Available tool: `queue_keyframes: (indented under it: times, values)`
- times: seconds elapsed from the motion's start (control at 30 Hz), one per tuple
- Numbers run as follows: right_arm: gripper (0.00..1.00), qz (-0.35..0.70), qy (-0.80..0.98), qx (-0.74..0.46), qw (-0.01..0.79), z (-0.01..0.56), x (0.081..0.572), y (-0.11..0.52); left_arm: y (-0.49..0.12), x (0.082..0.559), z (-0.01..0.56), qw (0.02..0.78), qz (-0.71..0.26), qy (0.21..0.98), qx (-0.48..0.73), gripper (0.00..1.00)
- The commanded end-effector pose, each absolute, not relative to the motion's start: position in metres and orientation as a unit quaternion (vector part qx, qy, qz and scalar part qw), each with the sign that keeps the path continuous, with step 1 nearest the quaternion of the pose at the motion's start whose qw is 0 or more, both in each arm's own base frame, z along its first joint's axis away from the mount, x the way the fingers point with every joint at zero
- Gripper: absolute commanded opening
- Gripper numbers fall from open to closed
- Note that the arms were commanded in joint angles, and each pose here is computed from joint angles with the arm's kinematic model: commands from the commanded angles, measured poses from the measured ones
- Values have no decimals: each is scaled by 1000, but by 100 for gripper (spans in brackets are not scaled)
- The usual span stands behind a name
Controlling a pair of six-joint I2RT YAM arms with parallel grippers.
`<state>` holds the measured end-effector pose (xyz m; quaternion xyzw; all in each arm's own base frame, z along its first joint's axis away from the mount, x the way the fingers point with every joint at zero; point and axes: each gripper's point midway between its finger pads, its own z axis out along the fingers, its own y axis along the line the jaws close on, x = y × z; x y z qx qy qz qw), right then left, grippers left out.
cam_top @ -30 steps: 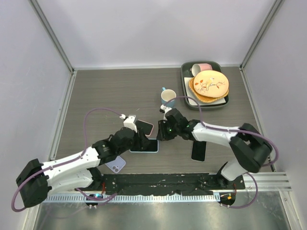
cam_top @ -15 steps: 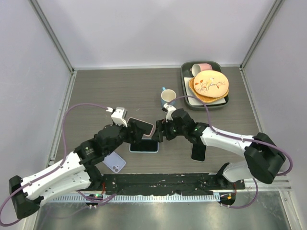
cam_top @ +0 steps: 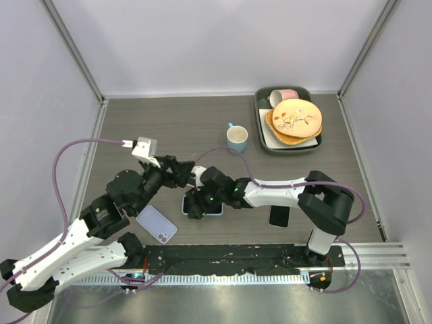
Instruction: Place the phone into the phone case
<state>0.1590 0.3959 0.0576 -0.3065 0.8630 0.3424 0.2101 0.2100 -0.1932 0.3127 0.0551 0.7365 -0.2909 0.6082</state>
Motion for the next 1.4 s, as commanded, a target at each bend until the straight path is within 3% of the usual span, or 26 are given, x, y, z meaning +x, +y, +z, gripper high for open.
queue_keyframes:
  times: [0.0, 0.13, 0.4, 0.57, 0.6, 0.7, 0.73, 0.8, 0.87, 1.07, 1.17, 1.37]
  values:
    - [62, 365, 833, -340, 239, 80, 154, 441, -190, 213, 360, 647, -312, 695, 40, 73]
    - [54, 337, 840, -367, 214, 67, 140, 464, -191, 213, 374, 651, -322, 687, 32, 73]
    - [54, 271, 843, -414, 212, 35, 117, 488, -187, 211, 386, 664, -325, 673, 33, 73]
    - [48, 189, 852, -438, 215, 12, 115, 482, -188, 211, 382, 665, -317, 675, 48, 73]
    - [45, 175, 855, -440, 213, 5, 117, 483, -187, 211, 381, 665, -316, 676, 49, 73]
    - [25, 154, 858, -448, 200, -2, 116, 473, -186, 213, 378, 664, -306, 681, 46, 75]
    - [13, 162, 856, -446, 206, 7, 116, 473, -186, 213, 376, 663, -304, 682, 46, 75]
    - [4, 166, 856, -439, 219, 14, 122, 469, -186, 215, 373, 662, -300, 686, 44, 76]
    - [1, 188, 857, -412, 245, 41, 136, 469, -181, 218, 371, 663, -288, 690, 34, 77]
    - [1, 268, 863, -307, 299, 108, 176, 424, -193, 228, 346, 628, -249, 736, 51, 77]
    - [1, 261, 876, -225, 338, 127, 213, 373, -203, 232, 340, 622, -257, 738, 49, 77]
    - [1, 142, 909, -94, 380, 103, 268, 239, -235, 245, 297, 576, -242, 778, 72, 78]
